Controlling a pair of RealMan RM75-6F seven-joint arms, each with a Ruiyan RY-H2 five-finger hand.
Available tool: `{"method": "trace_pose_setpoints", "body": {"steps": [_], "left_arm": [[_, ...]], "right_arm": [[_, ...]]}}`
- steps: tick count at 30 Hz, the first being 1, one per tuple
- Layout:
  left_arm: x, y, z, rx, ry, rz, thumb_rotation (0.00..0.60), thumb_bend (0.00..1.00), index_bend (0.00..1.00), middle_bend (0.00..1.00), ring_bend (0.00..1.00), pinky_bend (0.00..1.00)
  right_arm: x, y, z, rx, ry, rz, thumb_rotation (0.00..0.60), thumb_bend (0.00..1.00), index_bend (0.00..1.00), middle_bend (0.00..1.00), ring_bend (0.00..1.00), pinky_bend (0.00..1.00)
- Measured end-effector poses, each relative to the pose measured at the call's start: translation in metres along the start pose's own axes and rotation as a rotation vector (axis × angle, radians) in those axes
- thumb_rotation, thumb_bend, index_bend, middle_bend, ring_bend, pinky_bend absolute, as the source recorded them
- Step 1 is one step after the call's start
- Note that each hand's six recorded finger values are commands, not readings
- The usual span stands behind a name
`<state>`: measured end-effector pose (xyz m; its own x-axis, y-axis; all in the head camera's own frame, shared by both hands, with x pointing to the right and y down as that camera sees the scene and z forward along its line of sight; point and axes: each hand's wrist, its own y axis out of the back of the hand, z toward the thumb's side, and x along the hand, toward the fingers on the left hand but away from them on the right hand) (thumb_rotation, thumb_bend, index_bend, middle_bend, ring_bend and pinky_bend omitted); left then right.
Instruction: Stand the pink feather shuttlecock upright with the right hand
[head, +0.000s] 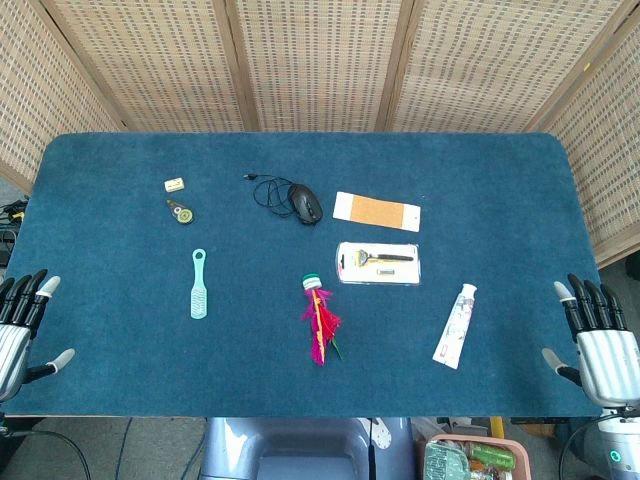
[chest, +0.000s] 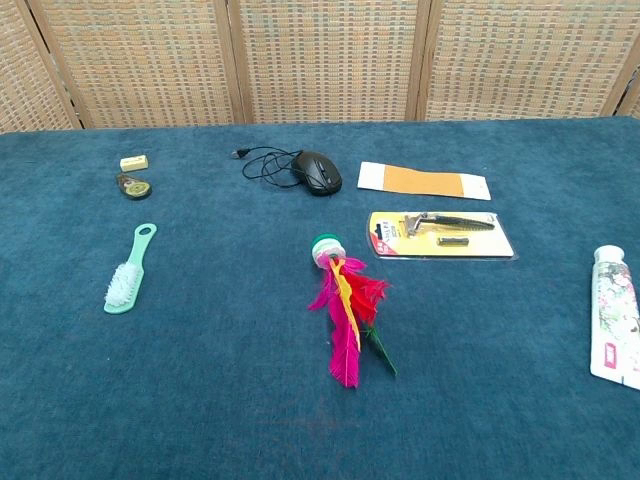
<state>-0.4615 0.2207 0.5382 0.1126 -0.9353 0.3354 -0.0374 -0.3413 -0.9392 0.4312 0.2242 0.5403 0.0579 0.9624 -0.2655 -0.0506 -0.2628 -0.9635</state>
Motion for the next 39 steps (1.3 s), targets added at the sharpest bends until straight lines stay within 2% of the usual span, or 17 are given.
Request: {"method": "trace_pose_setpoints", "body": {"steps": [6,10,13,17,20,24,29,35,39], "left_arm": [[0.001,-0.002,-0.001,-0.008,0.003,-0.009,0.600,0.00,0.00,0.00,0.00,0.00],[0.002,-0.003,0.000,-0.003,0.003,-0.008,0.600,0.00,0.00,0.00,0.00,0.00],[0.005,-0.005,0.000,0.003,0.010,-0.011,0.600,0.00,0.00,0.00,0.00,0.00],[0.009,-0.008,-0.003,0.011,0.032,-0.017,0.600,0.00,0.00,0.00,0.00,0.00],[0.011,-0.010,-0.004,0.012,0.043,-0.020,0.600,0.00,0.00,0.00,0.00,0.00],[0.014,-0.014,-0.008,0.013,0.067,-0.034,0.600,0.00,0.00,0.00,0.00,0.00],[0.019,-0.019,-0.011,0.024,0.090,-0.051,0.600,0.00,0.00,0.00,0.00,0.00],[0.021,-0.021,-0.012,0.032,0.102,-0.054,0.600,0.00,0.00,0.00,0.00,0.00],[0.023,-0.023,-0.013,0.036,0.107,-0.062,0.600,0.00,0.00,0.00,0.00,0.00]], "right_arm": [[-0.003,-0.006,0.006,-0.046,0.020,0.027,0.600,0.00,0.00,0.00,0.00,0.00],[-0.012,-0.009,0.023,-0.073,0.100,0.048,0.600,0.00,0.00,0.00,0.00,0.00],[-0.025,-0.011,0.048,-0.113,0.232,0.071,0.600,0.00,0.00,0.00,0.00,0.00],[-0.048,-0.012,0.094,-0.167,0.487,0.098,0.600,0.00,0.00,0.00,0.00,0.00],[-0.062,-0.015,0.124,-0.152,0.647,0.117,0.600,0.00,0.01,0.00,0.00,0.00],[-0.078,-0.023,0.163,-0.107,0.797,0.135,0.600,0.00,0.05,0.00,0.00,0.03],[-0.095,-0.039,0.215,-0.021,0.951,0.154,0.600,0.03,0.11,0.00,0.00,0.05],[-0.102,-0.058,0.246,0.110,1.052,0.145,0.600,0.15,0.14,0.00,0.00,0.05],[-0.099,-0.067,0.268,0.173,1.115,0.129,0.600,0.17,0.14,0.00,0.00,0.05]]}}
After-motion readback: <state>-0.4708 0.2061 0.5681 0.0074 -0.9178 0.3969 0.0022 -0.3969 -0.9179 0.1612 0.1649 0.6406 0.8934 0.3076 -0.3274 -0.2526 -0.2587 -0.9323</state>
